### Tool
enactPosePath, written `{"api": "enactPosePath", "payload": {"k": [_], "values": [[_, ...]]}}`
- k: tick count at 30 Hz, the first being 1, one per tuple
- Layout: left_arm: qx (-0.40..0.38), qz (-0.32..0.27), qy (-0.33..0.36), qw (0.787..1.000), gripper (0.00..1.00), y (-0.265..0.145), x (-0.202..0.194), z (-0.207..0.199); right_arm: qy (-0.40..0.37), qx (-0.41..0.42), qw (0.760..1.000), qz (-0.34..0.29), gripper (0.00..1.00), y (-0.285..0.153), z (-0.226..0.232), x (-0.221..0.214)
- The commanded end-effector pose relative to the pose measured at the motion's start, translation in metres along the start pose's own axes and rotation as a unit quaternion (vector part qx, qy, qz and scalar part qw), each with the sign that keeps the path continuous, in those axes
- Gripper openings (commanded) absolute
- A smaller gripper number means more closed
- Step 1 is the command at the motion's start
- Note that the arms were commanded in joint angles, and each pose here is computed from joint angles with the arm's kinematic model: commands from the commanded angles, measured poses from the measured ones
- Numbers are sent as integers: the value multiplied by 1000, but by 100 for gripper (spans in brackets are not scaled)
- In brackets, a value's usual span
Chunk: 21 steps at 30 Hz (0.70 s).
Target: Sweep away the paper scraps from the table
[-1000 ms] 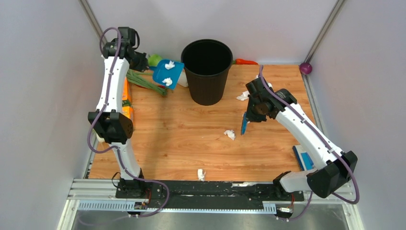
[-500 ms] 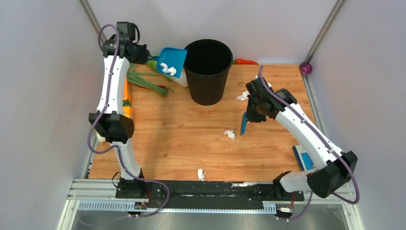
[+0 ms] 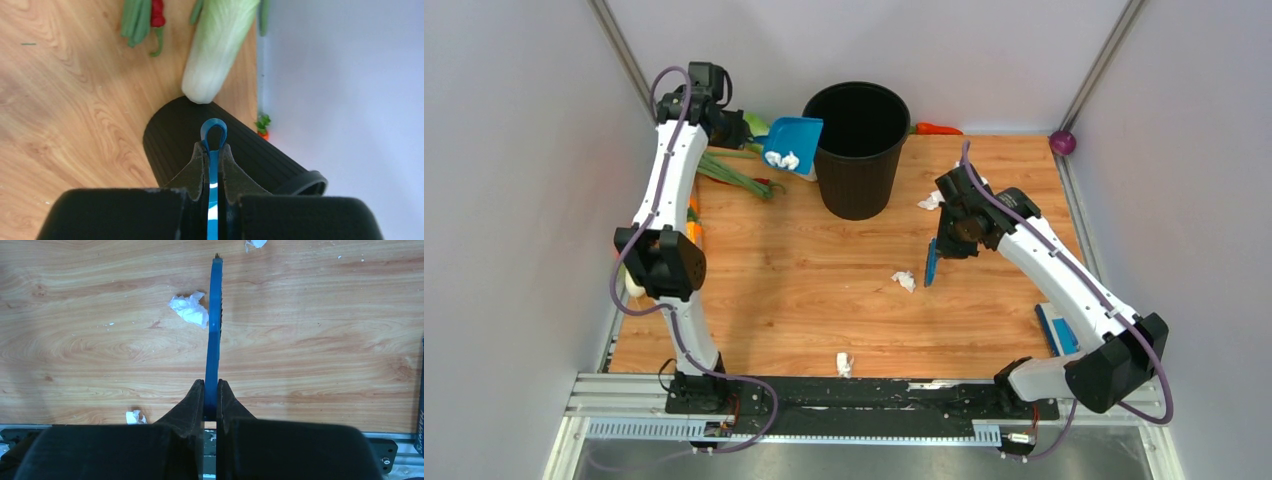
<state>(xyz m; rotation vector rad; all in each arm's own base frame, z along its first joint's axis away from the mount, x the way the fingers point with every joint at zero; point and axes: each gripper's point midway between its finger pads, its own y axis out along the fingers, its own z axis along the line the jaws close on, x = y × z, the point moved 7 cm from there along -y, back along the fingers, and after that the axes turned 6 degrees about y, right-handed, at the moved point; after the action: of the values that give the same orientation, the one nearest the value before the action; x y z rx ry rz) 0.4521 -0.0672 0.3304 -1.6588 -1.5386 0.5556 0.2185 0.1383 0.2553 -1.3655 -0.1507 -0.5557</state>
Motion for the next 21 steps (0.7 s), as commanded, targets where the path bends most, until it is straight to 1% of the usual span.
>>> {"api": "enactPosePath", "payload": {"k": [1, 2, 5, 15, 21], "values": [[-76, -2, -43, 996, 0, -32, 4, -10, -10, 19, 1000, -8, 0, -2, 4, 4], [-91, -10, -47, 995, 0, -38, 6, -11, -10, 18, 1000, -9, 0, -1, 4, 5], [-98, -35, -65, 992, 0, -45, 11, -11, -10, 18, 1000, -8, 0, 0, 5, 5], [-124, -32, -113, 985, 0, -62, 13, -21, -7, 17, 1000, -4, 0, 2, 3, 1], [-143, -33, -120, 982, 0, -67, 4, -33, -5, 16, 1000, 0, 0, 2, 1, -2]]}}
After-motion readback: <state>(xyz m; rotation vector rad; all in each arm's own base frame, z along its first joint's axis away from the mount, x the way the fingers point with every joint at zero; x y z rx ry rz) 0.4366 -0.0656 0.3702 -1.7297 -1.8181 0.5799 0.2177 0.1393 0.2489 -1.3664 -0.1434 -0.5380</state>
